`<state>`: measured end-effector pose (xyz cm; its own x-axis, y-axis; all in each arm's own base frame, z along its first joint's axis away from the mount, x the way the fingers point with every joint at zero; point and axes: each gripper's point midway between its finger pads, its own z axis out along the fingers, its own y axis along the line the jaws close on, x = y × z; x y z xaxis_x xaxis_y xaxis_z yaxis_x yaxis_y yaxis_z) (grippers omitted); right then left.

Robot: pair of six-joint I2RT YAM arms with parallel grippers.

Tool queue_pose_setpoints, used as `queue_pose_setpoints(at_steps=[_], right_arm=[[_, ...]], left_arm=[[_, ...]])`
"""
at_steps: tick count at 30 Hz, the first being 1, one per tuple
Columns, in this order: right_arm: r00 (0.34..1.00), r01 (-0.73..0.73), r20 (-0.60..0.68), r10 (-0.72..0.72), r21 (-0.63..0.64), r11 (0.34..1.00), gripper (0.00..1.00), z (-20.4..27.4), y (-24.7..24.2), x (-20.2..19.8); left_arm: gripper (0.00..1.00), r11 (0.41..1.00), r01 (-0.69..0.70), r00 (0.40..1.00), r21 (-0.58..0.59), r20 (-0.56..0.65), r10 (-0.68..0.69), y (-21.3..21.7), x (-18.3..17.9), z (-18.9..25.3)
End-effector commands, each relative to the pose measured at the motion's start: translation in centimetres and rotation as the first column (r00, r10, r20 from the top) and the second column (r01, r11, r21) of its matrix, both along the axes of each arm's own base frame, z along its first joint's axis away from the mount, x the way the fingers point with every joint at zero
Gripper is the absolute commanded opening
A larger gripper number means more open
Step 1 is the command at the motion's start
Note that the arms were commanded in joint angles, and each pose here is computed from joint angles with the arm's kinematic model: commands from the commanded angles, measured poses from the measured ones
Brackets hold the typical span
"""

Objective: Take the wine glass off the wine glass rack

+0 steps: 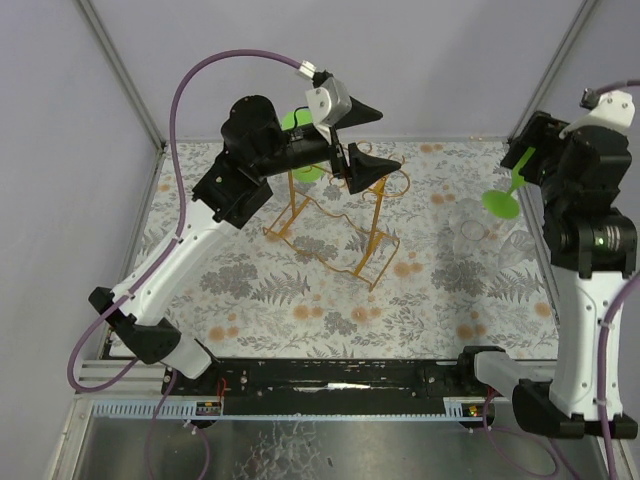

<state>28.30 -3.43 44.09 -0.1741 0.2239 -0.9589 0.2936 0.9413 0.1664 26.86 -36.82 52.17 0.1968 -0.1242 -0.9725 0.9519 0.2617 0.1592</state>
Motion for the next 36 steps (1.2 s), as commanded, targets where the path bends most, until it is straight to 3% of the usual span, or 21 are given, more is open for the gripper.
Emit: queue_pose_setpoints(at_steps=[1,10,19,27,36], right_arm=[[0.983,0.064,0.180,-0.046,-0.092,0.994,0.68,5.4,-1.5,5.3],[0.965,0.072,0.259,-0.035,-0.134,0.988,0.69,5.8,-1.6,14.7],[0.970,0.005,0.241,0.027,-0.131,0.991,0.69,0.9,-1.2,22.6],[0.975,-0.079,0.194,0.107,-0.146,0.986,0.68,-3.5,4.1,25.6],[0.983,-0.097,0.137,0.120,-0.164,0.982,0.68,-10.4,8.8,23.9]], left_arm=[[0.97,0.996,-0.028,0.996,-0.080,-0.083,0.022,1.3,0.5,1.9],[0.97,0.992,-0.088,0.991,-0.091,-0.108,0.078,4.5,1.4,1.5],[0.97,0.988,-0.132,0.983,-0.079,-0.143,0.119,6.5,2.7,-0.2],[0.97,0.987,-0.151,0.976,-0.062,-0.166,0.139,6.9,3.7,-1.4],[0.97,0.986,-0.164,0.971,-0.041,-0.181,0.154,7.3,4.0,-2.1]])
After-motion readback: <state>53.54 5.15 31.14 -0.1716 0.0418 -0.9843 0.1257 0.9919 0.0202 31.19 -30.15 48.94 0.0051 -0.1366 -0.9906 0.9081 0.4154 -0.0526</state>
